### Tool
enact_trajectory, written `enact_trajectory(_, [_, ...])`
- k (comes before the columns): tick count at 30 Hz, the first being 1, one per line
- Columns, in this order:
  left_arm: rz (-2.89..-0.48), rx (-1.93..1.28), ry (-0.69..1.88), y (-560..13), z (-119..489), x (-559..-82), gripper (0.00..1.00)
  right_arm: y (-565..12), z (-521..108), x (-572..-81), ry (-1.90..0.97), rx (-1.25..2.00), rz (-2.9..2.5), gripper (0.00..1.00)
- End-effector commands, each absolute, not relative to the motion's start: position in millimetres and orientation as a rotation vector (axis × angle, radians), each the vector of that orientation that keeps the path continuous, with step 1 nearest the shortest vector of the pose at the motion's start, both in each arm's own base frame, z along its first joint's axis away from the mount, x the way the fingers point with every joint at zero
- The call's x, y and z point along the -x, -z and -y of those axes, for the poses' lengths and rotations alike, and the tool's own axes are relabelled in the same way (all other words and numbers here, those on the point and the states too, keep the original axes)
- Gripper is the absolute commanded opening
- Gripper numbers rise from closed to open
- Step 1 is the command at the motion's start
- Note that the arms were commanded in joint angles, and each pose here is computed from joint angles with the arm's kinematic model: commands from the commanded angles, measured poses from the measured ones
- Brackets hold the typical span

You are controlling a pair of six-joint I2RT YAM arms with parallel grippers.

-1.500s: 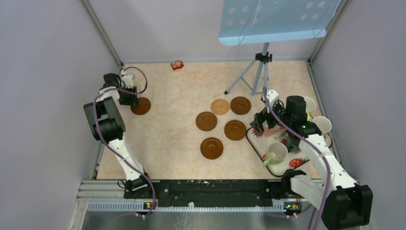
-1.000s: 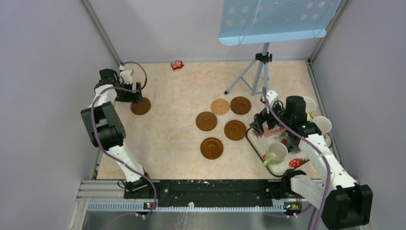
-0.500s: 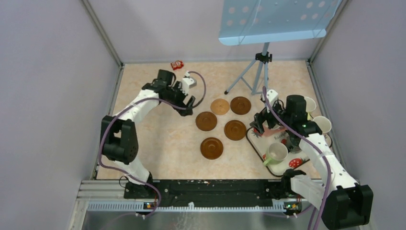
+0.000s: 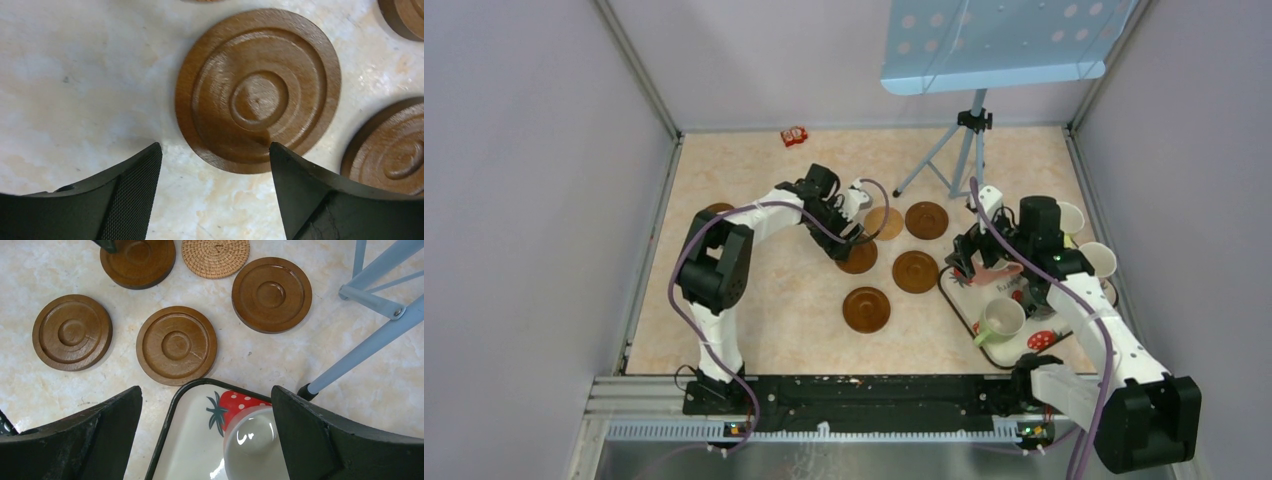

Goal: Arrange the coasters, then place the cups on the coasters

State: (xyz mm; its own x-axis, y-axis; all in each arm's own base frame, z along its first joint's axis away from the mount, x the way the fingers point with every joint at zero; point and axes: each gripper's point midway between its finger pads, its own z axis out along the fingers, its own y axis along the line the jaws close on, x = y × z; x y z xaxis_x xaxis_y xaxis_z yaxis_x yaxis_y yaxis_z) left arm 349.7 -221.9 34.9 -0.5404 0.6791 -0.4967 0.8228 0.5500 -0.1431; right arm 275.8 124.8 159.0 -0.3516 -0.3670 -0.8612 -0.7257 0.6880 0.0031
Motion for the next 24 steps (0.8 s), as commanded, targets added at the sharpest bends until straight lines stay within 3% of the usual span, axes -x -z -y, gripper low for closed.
enact_trajectory(1, [-2.341, -1.156, 0.467, -49, 237, -381, 0.83, -185, -127, -286, -0.462, 0.859, -1.896, 0.99])
enact_trajectory(8, [-2.369, -1.133, 0.437, -33, 242, -389, 0.79, -184, -126, -286, -0.453, 0.859, -1.899, 0.99])
enact_trajectory(13, [-2.419, -1.144, 0.413, -16, 235, -384, 0.68, -183, -125, -286, -0.443, 0.866, -1.9, 0.99])
enact_trajectory(19, [-2.46, -1.078, 0.352, -13, 205, -387, 0.54, -183, -127, -285, -0.445, 0.877, -1.898, 0.99])
enact_trajectory(24, [-2.501, -0.99, 0.326, -12, 165, -397, 0.5, -184, -127, -285, -0.443, 0.881, -1.895, 0.99])
